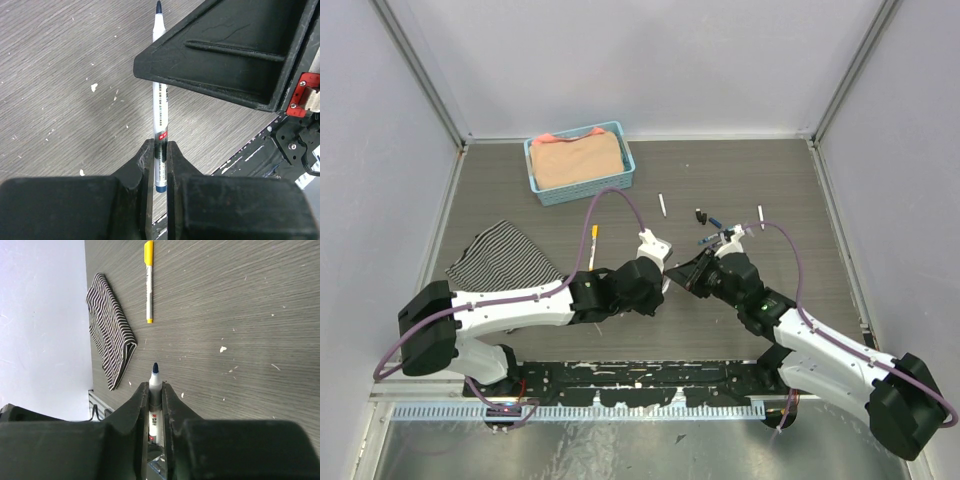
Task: Insert the pens into the pen caps
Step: Pick up the pen from the center of the board.
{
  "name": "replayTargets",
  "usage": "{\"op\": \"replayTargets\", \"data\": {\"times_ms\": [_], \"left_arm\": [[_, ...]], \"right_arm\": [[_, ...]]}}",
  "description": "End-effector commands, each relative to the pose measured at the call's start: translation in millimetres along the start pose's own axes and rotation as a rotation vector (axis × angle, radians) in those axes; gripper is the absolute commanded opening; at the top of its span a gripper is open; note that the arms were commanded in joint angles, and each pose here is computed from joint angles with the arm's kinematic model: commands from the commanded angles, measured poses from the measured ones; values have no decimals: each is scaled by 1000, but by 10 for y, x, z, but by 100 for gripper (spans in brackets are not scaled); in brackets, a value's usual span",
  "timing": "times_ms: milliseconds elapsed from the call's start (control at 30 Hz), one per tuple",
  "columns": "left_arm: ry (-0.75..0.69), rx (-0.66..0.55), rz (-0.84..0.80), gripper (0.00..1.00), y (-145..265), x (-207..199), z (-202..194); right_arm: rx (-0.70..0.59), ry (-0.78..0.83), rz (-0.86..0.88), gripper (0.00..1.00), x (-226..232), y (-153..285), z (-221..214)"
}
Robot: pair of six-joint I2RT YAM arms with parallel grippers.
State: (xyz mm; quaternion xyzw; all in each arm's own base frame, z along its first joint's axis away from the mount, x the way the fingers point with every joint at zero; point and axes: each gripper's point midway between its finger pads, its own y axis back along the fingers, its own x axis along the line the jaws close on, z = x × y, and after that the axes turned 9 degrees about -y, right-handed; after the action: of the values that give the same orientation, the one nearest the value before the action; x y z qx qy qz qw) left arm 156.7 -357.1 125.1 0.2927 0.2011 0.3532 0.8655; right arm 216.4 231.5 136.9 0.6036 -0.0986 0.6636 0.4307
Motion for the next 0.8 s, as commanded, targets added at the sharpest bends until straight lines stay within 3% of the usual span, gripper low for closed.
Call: {"op": "replayTargets", "data": {"times_ms": [0,167,400,567,767], "left_arm": [[-1,-42,-25,20,11,-58,115],[-4,-36,-23,45,-15,-56,94],[-11,-17,-27,45,-73,-69,34],[-11,-14,-34,33,-86,-84,23],[-13,-29,-11,7,-40,-33,63]], "right_arm": [[-19,-1,100,1,347,30,74],[-16,-4,115,0,418,49,81],[-14,-7,129,0,503,86,94],[-8,-6,132,0,534,90,90],[-36,12,98,3,478,90,142]]}}
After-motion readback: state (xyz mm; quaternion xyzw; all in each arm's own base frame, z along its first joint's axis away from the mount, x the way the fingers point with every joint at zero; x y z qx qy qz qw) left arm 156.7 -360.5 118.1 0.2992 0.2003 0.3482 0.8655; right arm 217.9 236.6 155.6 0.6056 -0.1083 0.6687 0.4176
